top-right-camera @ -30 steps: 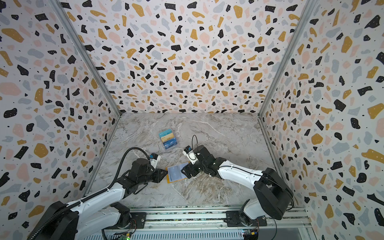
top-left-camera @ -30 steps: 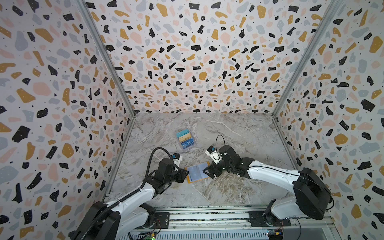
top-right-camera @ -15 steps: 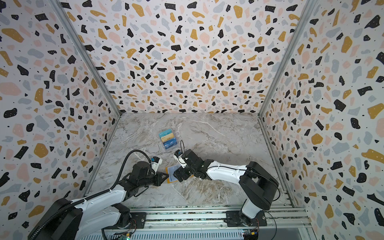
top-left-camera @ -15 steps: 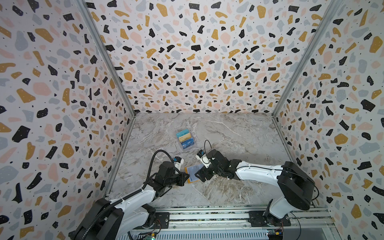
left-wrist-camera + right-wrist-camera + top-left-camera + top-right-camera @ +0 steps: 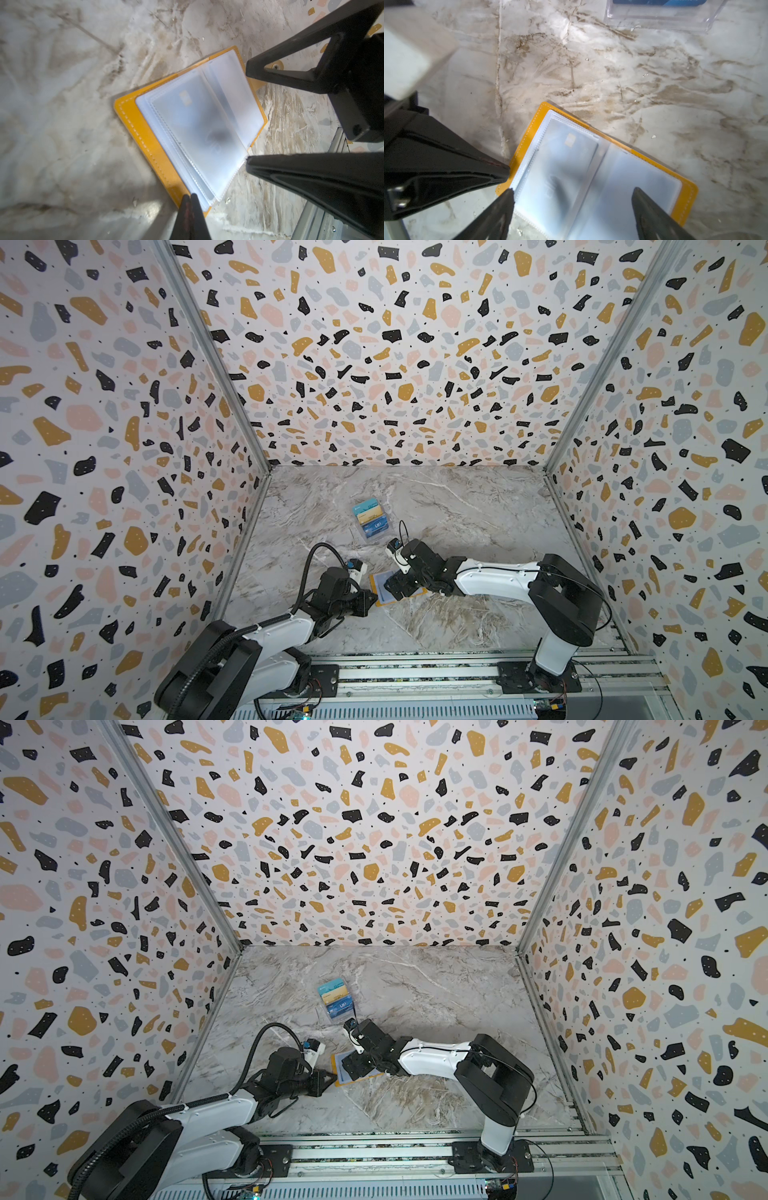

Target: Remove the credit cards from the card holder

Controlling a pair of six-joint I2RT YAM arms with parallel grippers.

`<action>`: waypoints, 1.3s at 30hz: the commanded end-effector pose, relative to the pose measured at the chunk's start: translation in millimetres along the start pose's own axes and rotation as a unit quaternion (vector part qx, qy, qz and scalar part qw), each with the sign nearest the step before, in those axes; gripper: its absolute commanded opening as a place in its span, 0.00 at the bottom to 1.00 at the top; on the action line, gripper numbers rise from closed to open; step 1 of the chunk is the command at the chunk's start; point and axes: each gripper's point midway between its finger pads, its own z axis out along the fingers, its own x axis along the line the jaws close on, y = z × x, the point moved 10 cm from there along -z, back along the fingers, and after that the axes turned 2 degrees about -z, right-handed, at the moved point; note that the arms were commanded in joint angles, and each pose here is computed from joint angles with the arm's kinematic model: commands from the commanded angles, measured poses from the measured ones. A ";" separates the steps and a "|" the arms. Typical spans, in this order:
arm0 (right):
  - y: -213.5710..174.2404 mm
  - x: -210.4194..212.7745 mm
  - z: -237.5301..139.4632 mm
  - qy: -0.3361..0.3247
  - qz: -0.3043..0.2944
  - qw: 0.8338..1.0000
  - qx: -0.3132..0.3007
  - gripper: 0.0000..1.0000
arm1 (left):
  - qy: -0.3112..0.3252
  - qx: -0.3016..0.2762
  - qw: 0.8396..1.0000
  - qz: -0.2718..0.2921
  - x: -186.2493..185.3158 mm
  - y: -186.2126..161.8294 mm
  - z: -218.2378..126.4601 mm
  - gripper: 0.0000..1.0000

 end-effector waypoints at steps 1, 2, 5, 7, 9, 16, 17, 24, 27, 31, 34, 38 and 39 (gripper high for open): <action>11.9 6.8 -1.1 -0.003 -0.001 1.000 -0.014 0.89 | 0.000 -0.011 1.000 0.002 1.8 -1.8 0.8 0.00; 11.7 8.3 -0.3 -0.002 -0.004 1.000 -0.013 0.89 | 0.001 -0.009 1.000 0.001 2.5 -2.9 1.1 0.00; 10.6 12.2 4.3 -0.003 -0.009 1.000 -0.009 0.89 | 0.007 -0.001 1.000 0.000 5.0 -6.1 2.0 0.00; 9.6 15.1 7.9 -0.004 -0.012 1.000 -0.006 0.89 | 0.011 0.002 1.000 -0.001 6.1 -6.9 2.4 0.00; 8.6 16.7 11.6 -0.008 -0.013 1.000 -0.003 0.89 | 0.012 0.002 1.000 -0.001 6.5 -7.5 2.5 0.00; 4.5 18.3 22.7 -0.035 -0.016 0.999 0.016 0.84 | 0.023 0.006 1.000 0.000 8.9 -9.6 2.0 0.00; 3.4 18.3 24.3 -0.038 -0.017 0.999 0.019 0.82 | 0.023 0.006 1.000 -0.001 8.8 -9.5 1.8 0.00; -2.5 14.4 27.8 -0.055 -0.014 0.998 0.028 0.75 | 0.029 0.002 1.000 0.000 8.5 -8.3 0.4 0.00; -4.1 13.5 28.4 -0.059 -0.014 0.998 0.031 0.72 | 0.031 0.004 1.000 0.000 8.9 -8.6 0.5 0.00; -6.1 13.0 28.5 -0.064 -0.014 0.997 0.033 0.67 | 0.030 0.006 1.000 0.002 8.4 -8.3 1.0 0.00; -6.8 10.9 28.1 -0.074 -0.013 0.997 0.034 0.65 | 0.032 0.007 0.999 0.003 9.0 -8.4 1.3 0.00; -6.4 7.8 25.2 -0.096 -0.011 0.995 0.033 0.62 | 0.032 0.008 0.999 0.002 9.1 -8.1 2.0 0.00; -6.3 7.4 24.3 -0.100 -0.010 0.994 0.033 0.62 | 0.033 0.009 0.999 0.001 9.2 -8.3 2.1 0.00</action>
